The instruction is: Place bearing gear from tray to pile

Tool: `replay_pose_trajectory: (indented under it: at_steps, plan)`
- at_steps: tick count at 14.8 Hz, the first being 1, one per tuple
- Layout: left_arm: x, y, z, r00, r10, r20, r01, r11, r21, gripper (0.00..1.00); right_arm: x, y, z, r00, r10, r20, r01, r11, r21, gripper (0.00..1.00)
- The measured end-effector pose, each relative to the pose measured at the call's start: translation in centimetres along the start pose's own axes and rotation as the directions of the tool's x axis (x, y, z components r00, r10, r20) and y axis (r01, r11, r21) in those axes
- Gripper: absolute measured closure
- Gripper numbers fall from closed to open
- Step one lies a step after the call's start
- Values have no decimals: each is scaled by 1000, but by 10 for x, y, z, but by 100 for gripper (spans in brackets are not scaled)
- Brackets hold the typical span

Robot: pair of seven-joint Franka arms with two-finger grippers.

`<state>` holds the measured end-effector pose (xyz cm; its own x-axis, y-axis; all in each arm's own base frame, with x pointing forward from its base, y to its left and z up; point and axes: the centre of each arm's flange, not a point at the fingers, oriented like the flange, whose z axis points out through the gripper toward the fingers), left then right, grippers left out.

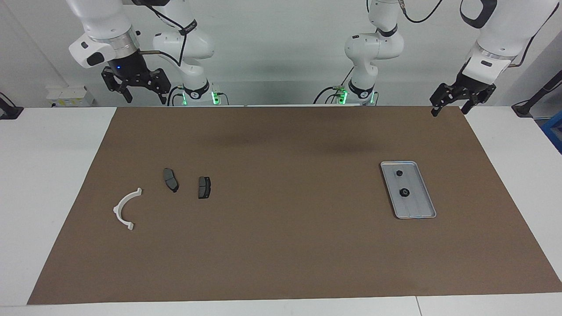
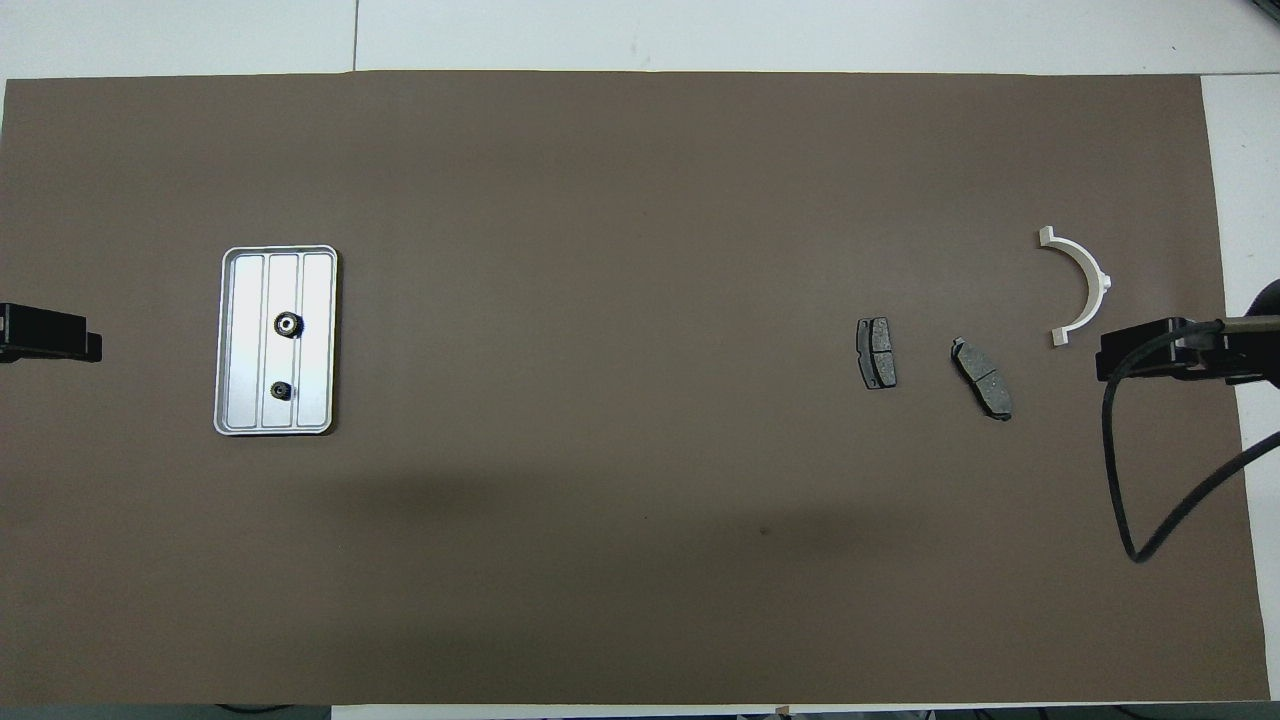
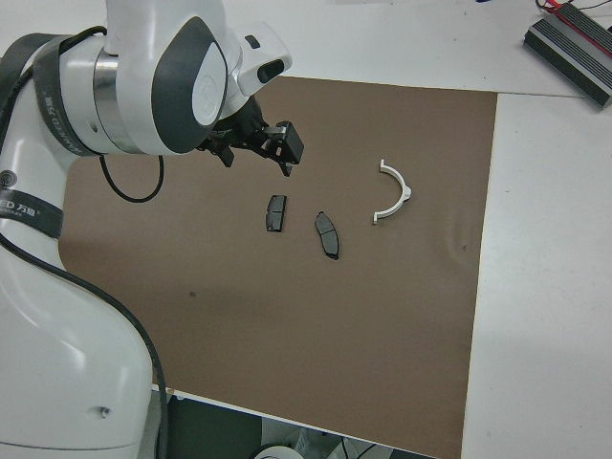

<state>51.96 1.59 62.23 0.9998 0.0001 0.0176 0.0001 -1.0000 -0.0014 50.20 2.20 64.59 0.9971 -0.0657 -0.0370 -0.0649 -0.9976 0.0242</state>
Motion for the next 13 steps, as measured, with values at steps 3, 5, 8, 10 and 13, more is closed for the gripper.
replay_pose_trajectory:
  at_steps: [3,5,8,10,13]
  plan:
    - [0,0,0,1000,0,0,0,1000,0,0,0,0,0,1000,0,-2,0,1000,0,0]
    - [0,1,0,1000,1,0,-1,1000,0,0,1,0,-1,1000,0,-9,0,1000,1,0]
    - [0,1,0,1000,2,0,-2,1000,0,0,1,0,-1,1000,0,-10,0,1000,1,0]
    - [0,0,-1,1000,-1,-1,1,1000,0,0,1,0,-1,1000,0,-11,0,1000,1,0]
    - [2,-5,5,1000,-15,-19,15,1000,-1,0,1,0,-1,1000,0,-11,0,1000,1,0]
